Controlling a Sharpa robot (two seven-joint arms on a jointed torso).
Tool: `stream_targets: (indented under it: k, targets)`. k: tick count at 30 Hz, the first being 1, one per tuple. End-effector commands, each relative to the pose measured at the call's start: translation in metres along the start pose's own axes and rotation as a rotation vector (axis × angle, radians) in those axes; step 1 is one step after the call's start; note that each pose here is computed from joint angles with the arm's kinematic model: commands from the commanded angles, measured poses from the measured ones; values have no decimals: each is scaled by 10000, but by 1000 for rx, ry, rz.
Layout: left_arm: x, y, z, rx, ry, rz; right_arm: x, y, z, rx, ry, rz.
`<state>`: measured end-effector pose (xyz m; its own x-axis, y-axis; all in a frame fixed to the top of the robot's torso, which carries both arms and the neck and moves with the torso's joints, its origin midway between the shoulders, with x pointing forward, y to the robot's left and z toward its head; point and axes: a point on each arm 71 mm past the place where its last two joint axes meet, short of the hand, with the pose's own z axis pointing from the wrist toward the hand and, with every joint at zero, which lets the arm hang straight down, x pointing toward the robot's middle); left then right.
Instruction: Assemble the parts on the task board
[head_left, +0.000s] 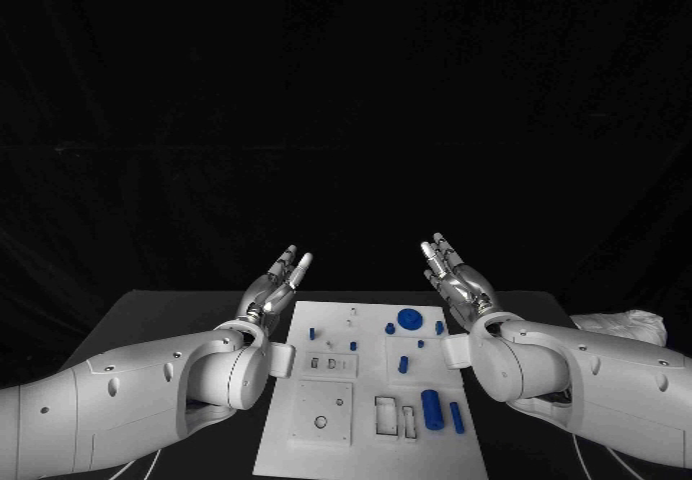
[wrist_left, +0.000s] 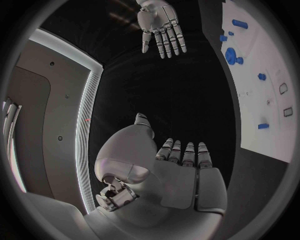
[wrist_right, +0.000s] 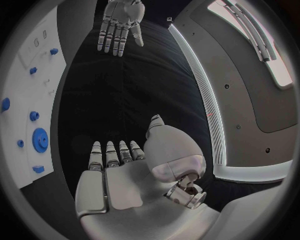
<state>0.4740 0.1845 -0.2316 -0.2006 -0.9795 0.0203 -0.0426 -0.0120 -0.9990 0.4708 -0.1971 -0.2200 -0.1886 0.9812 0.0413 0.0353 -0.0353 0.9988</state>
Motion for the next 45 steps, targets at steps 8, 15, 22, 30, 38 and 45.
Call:
stream_targets:
  k: [8, 15, 22, 30, 38, 45]
  targets:
    - [91, -43, 39, 15, 152, -120, 80, 61, 17, 8, 235, 144]
    - [66, -165, -81, 43, 273, -167, -89, 140, -128, 61, 365, 90]
    - [36, -220, -136, 34, 295, -178, -158, 198, -154, 73, 372, -2]
    - [22, -362, -223, 20, 326, -195, -228, 399, -141, 24, 419, -328]
    - [-24, -558, -326, 31, 337, -197, -235, 721, -36, -36, 433, -827]
    - [-49, -673, -409, 37, 344, -195, -166, 941, 123, -108, 418, -1351]
